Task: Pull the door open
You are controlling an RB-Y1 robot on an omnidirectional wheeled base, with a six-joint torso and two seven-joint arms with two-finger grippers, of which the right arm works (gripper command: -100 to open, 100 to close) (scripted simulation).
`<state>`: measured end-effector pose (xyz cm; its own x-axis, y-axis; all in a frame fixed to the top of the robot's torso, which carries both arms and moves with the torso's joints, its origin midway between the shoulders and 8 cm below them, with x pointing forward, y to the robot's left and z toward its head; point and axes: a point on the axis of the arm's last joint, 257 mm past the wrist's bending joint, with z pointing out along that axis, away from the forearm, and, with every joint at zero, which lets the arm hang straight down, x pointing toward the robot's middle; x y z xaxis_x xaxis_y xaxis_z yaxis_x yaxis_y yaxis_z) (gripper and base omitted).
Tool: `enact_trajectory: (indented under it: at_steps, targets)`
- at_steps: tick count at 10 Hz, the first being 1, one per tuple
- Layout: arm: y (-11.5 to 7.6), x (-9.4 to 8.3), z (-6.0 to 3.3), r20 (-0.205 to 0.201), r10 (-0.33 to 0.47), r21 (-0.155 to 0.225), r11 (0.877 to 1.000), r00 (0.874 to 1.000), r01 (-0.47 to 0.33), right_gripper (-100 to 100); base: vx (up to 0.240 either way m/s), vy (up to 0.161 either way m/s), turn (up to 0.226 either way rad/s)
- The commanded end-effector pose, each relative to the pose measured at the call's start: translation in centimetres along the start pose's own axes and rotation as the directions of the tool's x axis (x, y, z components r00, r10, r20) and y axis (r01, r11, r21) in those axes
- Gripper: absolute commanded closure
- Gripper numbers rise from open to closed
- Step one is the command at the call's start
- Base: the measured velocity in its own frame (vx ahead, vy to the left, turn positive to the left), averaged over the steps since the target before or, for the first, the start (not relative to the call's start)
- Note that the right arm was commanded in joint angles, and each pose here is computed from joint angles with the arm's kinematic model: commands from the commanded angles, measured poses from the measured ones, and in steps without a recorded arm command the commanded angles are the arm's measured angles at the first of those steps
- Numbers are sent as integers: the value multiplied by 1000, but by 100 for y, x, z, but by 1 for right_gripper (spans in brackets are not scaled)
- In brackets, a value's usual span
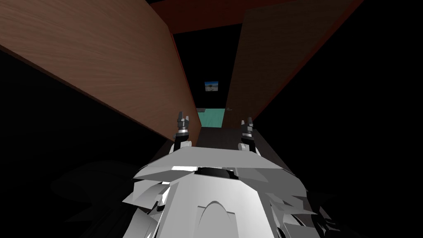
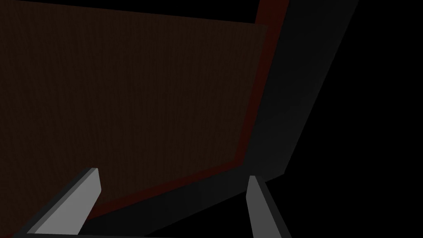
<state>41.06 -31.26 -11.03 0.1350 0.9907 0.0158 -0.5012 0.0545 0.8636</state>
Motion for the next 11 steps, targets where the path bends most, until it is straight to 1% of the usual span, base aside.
enact_trajectory:
  at_steps: [1, 3, 7, 8, 9, 10, 11]
  targets:
    - [-150, -5, -19, -3, 0, 22, 1000, 1000, 0, -100, 98, -25, 59]
    - [-256, -15, -32, -4, 0, 38, 999, 1000, 0, -100, 74, -15, 23]
    - [-618, -51, -62, -8, -1, 89, 996, 1000, 2, -100, 87, -19, 47]
    - [-646, -55, -77, -7, -1, 96, 995, 1000, 2, -100, 67, -24, 16]
    - [-740, -67, -90, -8, -2, 110, 994, 1000, 3, -100, 50, -23, 29]
    - [-795, -72, -82, -9, -1, 115, 993, 1000, 3, -100, 79, -30, 48]
    - [-836, -79, -105, -8, -2, 125, 992, 1000, 3, -100, 57, -23, 20]
